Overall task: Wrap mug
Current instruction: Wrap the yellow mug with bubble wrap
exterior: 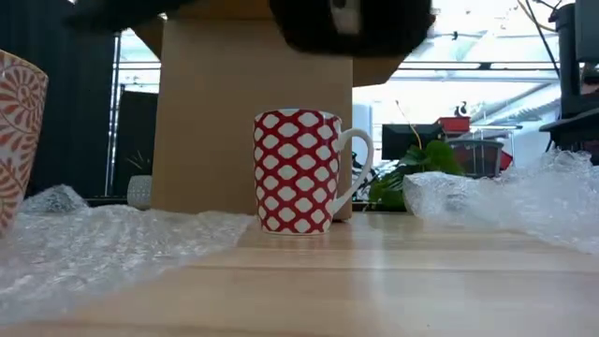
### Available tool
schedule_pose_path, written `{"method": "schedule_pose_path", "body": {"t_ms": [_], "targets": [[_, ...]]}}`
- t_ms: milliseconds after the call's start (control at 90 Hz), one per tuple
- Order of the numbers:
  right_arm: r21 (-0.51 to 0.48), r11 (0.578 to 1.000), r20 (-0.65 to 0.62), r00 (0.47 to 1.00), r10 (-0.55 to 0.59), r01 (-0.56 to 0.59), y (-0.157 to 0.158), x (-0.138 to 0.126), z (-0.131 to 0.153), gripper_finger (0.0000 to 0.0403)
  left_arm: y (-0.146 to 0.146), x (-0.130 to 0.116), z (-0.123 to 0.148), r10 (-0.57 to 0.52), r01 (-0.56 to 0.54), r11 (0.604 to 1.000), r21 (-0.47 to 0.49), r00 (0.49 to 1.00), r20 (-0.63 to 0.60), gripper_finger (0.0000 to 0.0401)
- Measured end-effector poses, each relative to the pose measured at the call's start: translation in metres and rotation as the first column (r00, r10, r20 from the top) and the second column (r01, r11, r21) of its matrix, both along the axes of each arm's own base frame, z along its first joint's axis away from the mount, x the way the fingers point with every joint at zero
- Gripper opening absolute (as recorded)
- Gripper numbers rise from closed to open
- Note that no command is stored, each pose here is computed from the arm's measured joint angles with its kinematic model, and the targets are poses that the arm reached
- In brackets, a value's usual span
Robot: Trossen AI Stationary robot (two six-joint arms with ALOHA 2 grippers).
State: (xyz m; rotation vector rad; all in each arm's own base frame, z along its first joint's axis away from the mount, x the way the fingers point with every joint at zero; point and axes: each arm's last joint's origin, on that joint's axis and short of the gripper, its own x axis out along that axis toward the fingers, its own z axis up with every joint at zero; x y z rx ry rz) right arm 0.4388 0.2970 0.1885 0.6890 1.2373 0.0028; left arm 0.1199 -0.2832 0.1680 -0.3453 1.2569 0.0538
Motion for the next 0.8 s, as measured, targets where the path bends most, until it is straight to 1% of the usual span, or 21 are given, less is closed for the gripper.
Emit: {"method": "schedule_pose_path", "body": {"t_ms": [133,278,389,511,611,689,800], "targets": [[0.016,0.998,-0.027,0.997,-0.067,0.067,-0.001,0.003,-0.009,0.0192,-0.001,-0.001,0.001,-0.006,0.006,1.0,-0.001,1.0,0.002,0.0],[-0.027,0.988,-0.035,0.988,-0.151,0.15,-0.003,0.007,-0.023,0.0192,-0.003,-0.003,0.001,-0.048,0.048,0.999,-0.001,0.999,0.02,0.0],[0.005,0.984,-0.024,0.984,-0.179,0.179,-0.001,0.01,-0.025,0.0192,-0.006,-0.002,0.002,-0.063,0.063,0.998,-0.016,0.997,0.042,0.0],[0.025,0.98,-0.045,0.98,-0.194,0.196,0.001,0.016,-0.044,0.0192,-0.008,-0.001,0.003,-0.079,0.081,0.996,-0.034,0.995,0.064,0.0],[0.101,0.976,0.008,0.981,-0.193,0.191,0.005,0.024,-0.046,0.0192,-0.009,0.0,0.004,-0.096,0.1,0.994,-0.041,0.992,0.076,0.0],[0.12,0.975,0.013,0.982,-0.189,0.186,0.004,0.027,-0.05,0.0192,-0.009,0.0,0.005,-0.098,0.102,0.994,-0.043,0.992,0.078,0.0],[0.133,0.978,0.063,0.984,-0.168,0.159,0.003,0.033,-0.052,0.0192,-0.009,0.0,0.005,-0.098,0.101,0.994,-0.043,0.992,0.079,0.0]]}}
